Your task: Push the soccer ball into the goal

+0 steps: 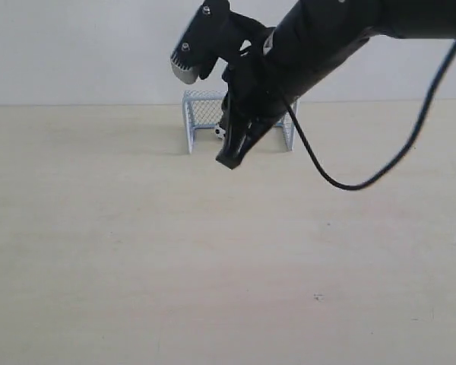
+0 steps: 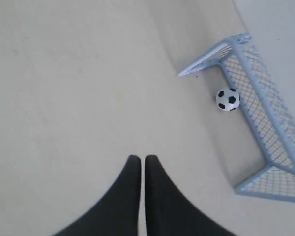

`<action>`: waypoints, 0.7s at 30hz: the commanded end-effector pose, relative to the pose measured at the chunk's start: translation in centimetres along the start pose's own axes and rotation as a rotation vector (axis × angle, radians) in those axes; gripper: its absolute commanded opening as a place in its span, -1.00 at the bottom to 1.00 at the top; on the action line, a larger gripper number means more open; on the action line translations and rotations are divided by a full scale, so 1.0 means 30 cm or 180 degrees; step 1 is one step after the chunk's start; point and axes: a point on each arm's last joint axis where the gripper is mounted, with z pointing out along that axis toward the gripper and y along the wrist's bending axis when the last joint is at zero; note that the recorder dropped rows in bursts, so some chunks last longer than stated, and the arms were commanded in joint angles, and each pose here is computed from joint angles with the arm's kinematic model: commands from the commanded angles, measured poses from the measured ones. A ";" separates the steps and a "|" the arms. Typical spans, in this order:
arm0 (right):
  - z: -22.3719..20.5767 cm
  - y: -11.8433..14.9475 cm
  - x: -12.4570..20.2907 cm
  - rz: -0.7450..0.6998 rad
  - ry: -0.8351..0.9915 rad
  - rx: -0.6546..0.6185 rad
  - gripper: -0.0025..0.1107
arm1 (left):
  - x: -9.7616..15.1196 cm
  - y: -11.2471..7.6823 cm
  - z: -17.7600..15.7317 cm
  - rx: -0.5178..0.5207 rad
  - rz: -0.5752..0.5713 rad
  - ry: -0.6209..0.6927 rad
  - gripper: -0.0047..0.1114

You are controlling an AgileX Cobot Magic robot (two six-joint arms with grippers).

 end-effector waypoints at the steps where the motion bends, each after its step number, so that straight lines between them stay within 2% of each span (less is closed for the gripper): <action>1: -0.035 0.106 0.083 0.0069 0.0203 -0.0186 -0.96 | -0.002 -0.001 0.000 0.0012 0.0017 0.0004 -0.84; 6: -0.099 0.230 0.151 0.0240 0.0271 -0.0332 -0.96 | -0.002 -0.001 0.000 0.0012 0.0017 0.0004 -0.84; 11: -0.203 0.335 0.185 0.0598 0.0125 -0.0401 -0.96 | -0.002 -0.001 0.000 0.0012 0.0017 0.0004 -0.84; 14: -0.257 0.400 0.201 0.0593 -0.0039 -0.0469 -0.96 | -0.002 -0.001 0.000 0.0012 0.0017 0.0004 -0.84; 21: -0.349 0.482 0.264 0.1295 -0.0250 -0.0594 -0.96 | -0.002 -0.001 0.000 0.0012 0.0017 0.0004 -0.84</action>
